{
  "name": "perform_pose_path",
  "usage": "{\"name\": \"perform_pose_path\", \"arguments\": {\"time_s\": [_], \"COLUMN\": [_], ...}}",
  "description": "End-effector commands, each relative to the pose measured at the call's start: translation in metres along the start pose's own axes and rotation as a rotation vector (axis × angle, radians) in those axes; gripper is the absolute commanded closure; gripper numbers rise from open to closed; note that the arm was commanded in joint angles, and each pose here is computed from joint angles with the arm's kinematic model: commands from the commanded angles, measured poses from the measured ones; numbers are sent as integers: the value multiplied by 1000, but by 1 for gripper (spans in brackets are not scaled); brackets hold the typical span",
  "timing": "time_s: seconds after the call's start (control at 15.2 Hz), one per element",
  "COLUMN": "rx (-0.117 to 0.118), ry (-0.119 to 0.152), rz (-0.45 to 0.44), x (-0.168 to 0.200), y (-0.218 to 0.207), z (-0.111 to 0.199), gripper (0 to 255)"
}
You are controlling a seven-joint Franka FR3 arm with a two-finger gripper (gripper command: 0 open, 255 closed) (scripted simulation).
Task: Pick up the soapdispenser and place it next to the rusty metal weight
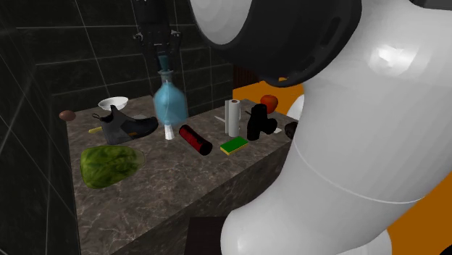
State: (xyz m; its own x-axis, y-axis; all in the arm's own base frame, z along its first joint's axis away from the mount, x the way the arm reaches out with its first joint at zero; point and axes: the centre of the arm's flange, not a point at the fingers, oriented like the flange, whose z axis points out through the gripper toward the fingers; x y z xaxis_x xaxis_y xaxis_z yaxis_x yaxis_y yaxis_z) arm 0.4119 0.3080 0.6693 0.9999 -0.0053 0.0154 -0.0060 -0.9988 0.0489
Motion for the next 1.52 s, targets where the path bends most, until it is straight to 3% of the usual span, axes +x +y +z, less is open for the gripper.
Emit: {"name": "perform_pose_path", "arguments": {"time_s": [0.0, 0.33, 1.45], "rx": [0, 0, 0], "ry": [0, 0, 0], "rz": [0, 0, 0], "x": [0, 0, 91], "y": [1, 2, 207], "z": [-11, -35, -24], "gripper": [255, 255, 255]}}
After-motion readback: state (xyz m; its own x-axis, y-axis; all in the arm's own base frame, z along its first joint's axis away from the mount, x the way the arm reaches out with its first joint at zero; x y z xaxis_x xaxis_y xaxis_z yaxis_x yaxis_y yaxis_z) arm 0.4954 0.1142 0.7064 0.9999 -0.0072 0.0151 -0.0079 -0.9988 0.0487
